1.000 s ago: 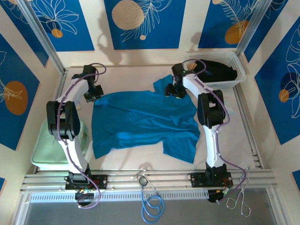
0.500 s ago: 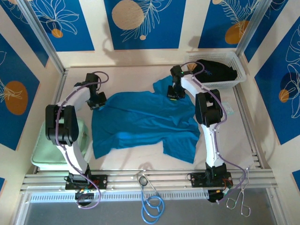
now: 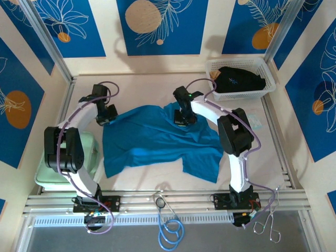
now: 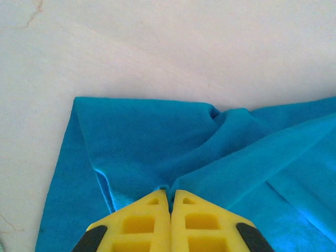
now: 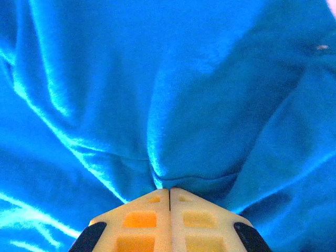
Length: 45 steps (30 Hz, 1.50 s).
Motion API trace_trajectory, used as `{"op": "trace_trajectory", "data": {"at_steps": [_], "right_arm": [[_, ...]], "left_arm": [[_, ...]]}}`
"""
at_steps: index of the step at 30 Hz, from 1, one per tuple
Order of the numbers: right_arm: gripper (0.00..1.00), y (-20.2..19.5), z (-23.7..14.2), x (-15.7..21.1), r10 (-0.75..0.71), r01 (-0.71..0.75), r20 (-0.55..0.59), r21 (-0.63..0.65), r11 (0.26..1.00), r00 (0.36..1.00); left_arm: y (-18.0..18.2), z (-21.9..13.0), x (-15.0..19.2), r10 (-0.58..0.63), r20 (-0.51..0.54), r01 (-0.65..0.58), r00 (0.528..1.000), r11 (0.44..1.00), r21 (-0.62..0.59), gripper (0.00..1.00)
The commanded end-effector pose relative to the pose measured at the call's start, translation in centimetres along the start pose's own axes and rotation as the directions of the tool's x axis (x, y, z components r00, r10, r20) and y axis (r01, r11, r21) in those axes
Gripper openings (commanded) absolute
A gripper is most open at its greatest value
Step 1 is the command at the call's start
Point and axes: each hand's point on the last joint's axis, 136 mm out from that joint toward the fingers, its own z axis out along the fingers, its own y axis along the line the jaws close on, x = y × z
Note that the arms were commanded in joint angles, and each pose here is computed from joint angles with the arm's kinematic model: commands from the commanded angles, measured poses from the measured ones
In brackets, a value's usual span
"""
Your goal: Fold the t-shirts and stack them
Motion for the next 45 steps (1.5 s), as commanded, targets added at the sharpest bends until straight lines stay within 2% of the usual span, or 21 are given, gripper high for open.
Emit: {"op": "trace_trajectory", "data": {"at_steps": [1, 3, 7, 10, 13, 16, 20, 24, 28, 34, 45], "right_arm": [[0.11, 0.3, 0.0, 1.3, 0.047, -0.047, -0.019, 0.009, 0.999, 0.999], [0.24, 0.2, -0.5, 1.1, 0.045, -0.045, -0.015, 0.022, 0.999, 0.999], [0.45, -0.4, -3.3, -1.6, 0.045, -0.046, 0.044, 0.016, 0.999, 0.998], [0.52, -1.1, -5.5, -4.8, 0.051, -0.05, 0.095, -0.009, 0.999, 0.994], [0.51, -2.1, -6.2, -8.3, 0.049, -0.046, 0.127, -0.026, 0.999, 0.991], [0.44, -2.8, -5.0, -11.4, 0.04, -0.032, 0.131, -0.059, 0.998, 0.991], [0.42, -3.3, -1.6, -14.6, 0.018, -0.009, 0.108, -0.082, 0.997, 0.994], [0.42, -3.8, 0.7, -16.7, -0.015, 0.02, 0.109, -0.049, 0.999, 0.994], [0.42, -4.3, 2.4, -17.3, -0.021, 0.025, 0.107, -0.034, 0.999, 0.994], [0.43, -3.9, 3.8, -16.3, -0.009, 0.012, 0.071, -0.044, 0.999, 0.997], [0.43, -3.1, 4.4, -14.4, -0.017, 0.017, 0.023, -0.013, 1.0, 1.0]], "left_arm": [[0.0, -0.6, 0.4, 0.001, 0.01, -0.001, 1.0, 1.0, -0.001, 0.0], [0.1, -0.4, 0.6, 0.003, 0.005, -0.003, 1.0, 1.0, 0.003, 0.0], [0.0, -0.6, 0.8, 0.008, 0.008, -0.008, 1.0, 1.0, 0.015, 0.01], [-0.2, -0.6, 0.9, 0.015, 0.007, -0.015, 1.0, 1.0, 0.027, 0.01], [-0.4, -0.7, 0.9, 0.019, 0.005, -0.019, 1.0, 0.999, 0.036, 0.01], [-0.6, -0.8, 0.9, 0.022, 0.007, -0.022, 1.0, 0.999, 0.045, 0.01], [-0.9, -0.4, 1.2, 0.026, -0.003, -0.026, 1.0, 0.998, 0.055, 0.01], [-1.2, 0.0, 1.5, 0.035, -0.016, -0.034, 0.999, 0.998, 0.055, 0.01], [-1.6, 0.0, 1.6, 0.045, -0.017, -0.044, 0.999, 0.997, 0.058, 0.01], [-2.3, 0.1, 1.8, 0.062, -0.02, -0.061, 0.998, 0.996, 0.06, 0.01], [-2.7, 0.4, 2.1, 0.078, -0.023, -0.076, 0.997, 0.995, 0.058, 0.0]]}}
